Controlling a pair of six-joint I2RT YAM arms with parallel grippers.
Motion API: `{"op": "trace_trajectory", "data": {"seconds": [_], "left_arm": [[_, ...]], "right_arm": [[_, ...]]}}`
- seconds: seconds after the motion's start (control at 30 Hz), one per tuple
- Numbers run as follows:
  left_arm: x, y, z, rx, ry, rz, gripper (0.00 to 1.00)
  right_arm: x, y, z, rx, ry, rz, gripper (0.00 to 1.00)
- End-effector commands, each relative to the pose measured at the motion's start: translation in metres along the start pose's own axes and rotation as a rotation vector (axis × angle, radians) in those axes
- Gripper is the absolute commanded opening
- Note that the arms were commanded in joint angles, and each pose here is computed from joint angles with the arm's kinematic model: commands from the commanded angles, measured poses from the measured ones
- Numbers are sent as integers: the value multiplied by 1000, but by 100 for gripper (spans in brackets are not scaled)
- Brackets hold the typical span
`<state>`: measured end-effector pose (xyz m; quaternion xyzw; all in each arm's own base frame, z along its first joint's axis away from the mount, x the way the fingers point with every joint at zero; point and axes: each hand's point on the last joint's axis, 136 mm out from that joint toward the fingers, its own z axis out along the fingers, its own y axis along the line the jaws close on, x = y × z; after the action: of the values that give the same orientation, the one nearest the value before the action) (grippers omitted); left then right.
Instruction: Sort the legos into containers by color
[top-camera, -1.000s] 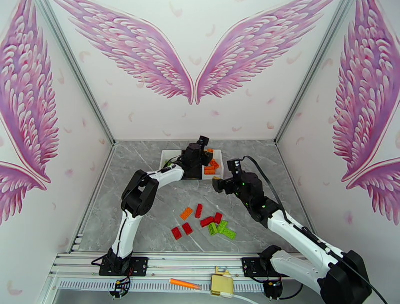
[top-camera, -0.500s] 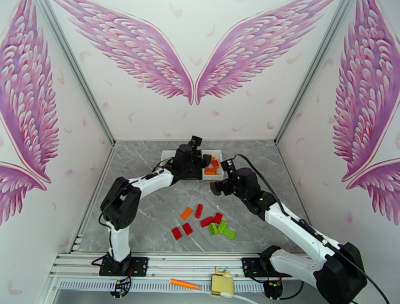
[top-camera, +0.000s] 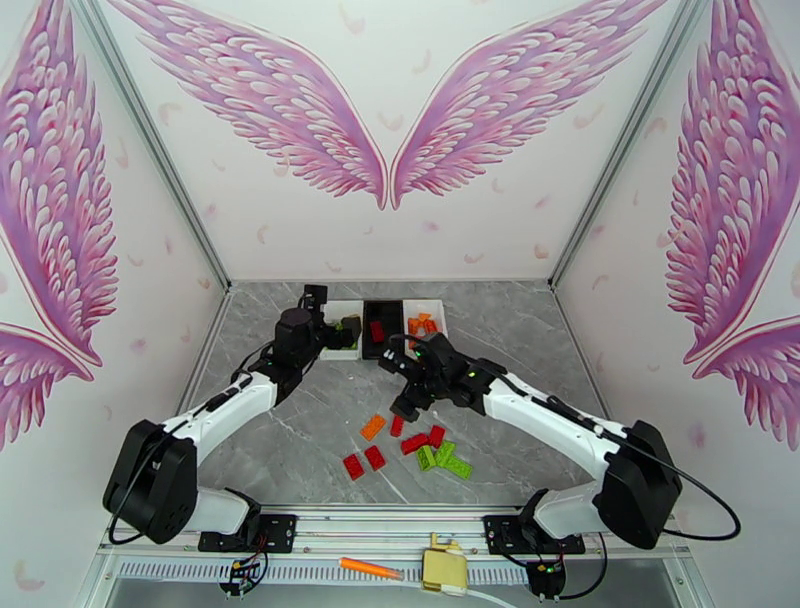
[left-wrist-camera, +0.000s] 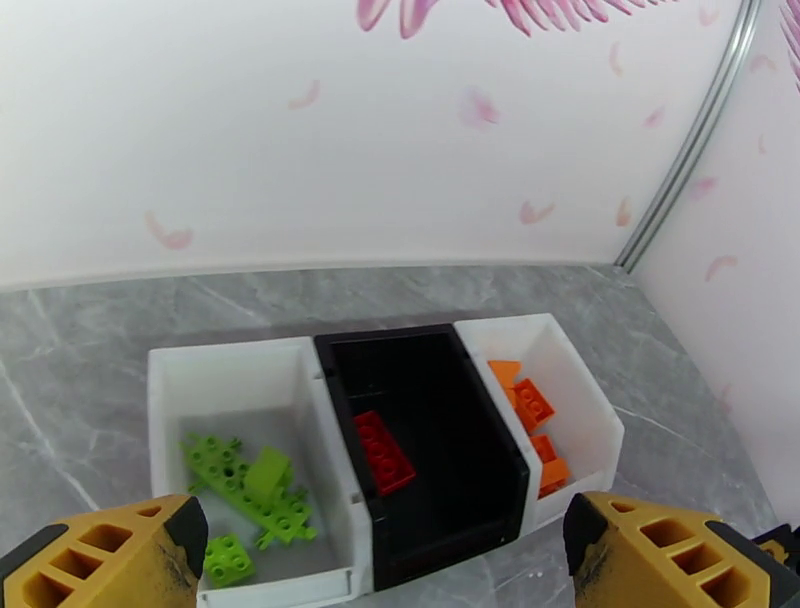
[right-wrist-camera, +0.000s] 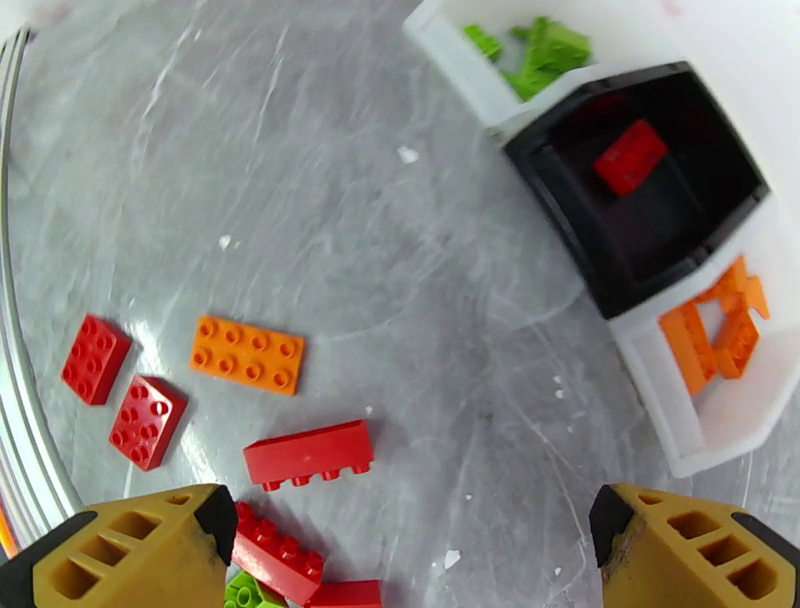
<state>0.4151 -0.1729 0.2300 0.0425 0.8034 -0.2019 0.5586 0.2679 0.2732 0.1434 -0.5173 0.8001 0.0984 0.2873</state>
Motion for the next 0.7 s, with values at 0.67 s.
{"op": "trace_trajectory", "data": {"seconds": [0.67], "left_arm": [[-4,46,-25,-103,-12,-34,99]], "right_arm": [[48,46,89,-192,404,-213,100]]}}
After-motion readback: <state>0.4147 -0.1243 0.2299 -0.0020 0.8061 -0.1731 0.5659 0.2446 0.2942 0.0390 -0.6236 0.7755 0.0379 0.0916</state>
